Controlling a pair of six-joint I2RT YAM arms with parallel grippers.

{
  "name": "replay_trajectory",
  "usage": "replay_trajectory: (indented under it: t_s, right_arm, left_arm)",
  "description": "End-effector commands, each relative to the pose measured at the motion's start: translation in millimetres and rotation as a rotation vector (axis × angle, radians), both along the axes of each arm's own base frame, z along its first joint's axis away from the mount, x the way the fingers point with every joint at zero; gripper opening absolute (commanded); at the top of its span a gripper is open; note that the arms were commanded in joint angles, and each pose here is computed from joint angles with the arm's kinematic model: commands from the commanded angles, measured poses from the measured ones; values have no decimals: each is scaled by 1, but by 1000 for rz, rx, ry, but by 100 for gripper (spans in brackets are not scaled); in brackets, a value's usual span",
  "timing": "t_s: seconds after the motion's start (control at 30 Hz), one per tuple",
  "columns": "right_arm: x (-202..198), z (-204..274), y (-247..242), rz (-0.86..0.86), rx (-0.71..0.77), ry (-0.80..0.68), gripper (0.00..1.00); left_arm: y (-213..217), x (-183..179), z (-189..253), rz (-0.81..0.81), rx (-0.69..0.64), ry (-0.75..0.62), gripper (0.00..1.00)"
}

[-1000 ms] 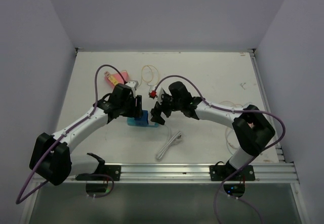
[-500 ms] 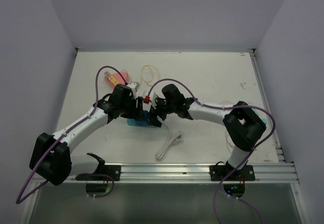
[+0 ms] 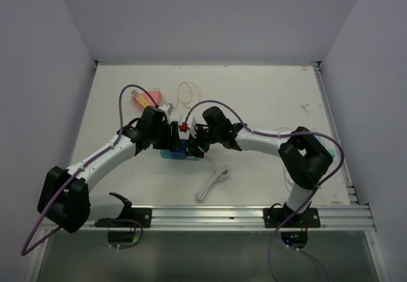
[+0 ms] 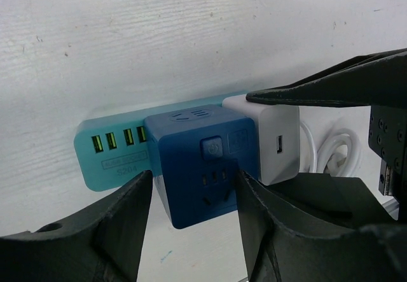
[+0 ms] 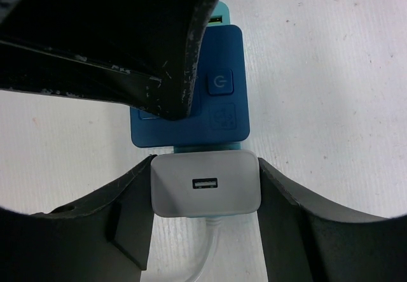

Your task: Pull the plug off the socket

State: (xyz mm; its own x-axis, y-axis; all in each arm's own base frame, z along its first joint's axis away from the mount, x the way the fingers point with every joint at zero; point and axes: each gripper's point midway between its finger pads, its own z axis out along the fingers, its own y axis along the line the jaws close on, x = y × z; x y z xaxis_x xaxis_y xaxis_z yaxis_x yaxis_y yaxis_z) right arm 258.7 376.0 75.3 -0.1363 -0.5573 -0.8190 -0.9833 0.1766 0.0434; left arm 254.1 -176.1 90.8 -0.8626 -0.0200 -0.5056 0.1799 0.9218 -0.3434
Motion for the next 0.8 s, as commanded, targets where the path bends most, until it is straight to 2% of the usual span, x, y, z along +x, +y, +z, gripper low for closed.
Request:
replay_trajectory:
  t_s: [0.0, 0.1, 0.5, 0.77]
  right_arm:
    - [-1, 49, 15, 34, 108, -67, 4]
    - [-4, 61, 17, 38, 141, -88, 0]
    - [-7, 100, 26, 40, 212, -159, 0]
    - [-2, 96, 8, -21, 157, -200, 0]
  left_arm:
    - [27, -35, -45, 35, 134, 173, 57]
    - [31, -39, -51, 44, 152, 190, 56]
    - [41, -43, -64, 73, 212, 230, 54]
    - [39, -39, -57, 74, 202, 208, 55]
